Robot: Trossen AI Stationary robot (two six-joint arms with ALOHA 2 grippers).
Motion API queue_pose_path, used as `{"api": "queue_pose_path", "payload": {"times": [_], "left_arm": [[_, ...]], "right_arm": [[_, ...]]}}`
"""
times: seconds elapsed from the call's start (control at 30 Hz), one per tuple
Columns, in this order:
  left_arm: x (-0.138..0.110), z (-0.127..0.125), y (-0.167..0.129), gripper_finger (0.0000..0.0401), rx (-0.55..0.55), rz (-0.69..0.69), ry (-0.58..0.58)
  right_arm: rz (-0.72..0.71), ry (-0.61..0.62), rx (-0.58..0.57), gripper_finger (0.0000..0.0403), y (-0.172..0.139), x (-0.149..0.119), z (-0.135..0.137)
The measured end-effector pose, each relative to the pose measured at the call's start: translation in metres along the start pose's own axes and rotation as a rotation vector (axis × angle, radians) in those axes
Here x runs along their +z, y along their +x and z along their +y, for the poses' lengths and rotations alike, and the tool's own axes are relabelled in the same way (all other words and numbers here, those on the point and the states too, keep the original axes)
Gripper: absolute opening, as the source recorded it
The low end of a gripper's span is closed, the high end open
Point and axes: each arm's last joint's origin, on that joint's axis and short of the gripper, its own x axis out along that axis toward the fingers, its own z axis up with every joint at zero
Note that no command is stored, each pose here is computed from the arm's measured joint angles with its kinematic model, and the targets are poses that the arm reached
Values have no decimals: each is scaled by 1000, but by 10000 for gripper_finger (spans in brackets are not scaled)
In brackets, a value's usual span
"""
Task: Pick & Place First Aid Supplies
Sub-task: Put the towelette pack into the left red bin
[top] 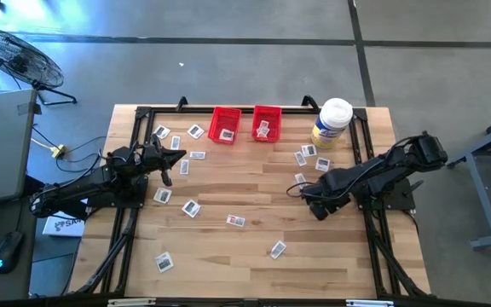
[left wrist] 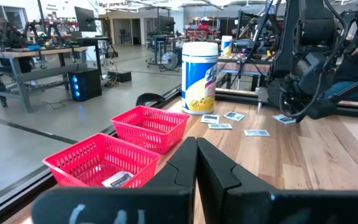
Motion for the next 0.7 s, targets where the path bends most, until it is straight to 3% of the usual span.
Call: {"api": "queue_pose_path", "payload": {"times": [0.47, 0.7], "left_arm": [[0, 0, 0, 1, 1, 0, 0], [0, 0, 0, 1, 1, 0, 0]], "right_arm": [[65, 100, 55, 78, 10, 17, -15], [52, 166, 45, 26, 10, 20, -17]]}}
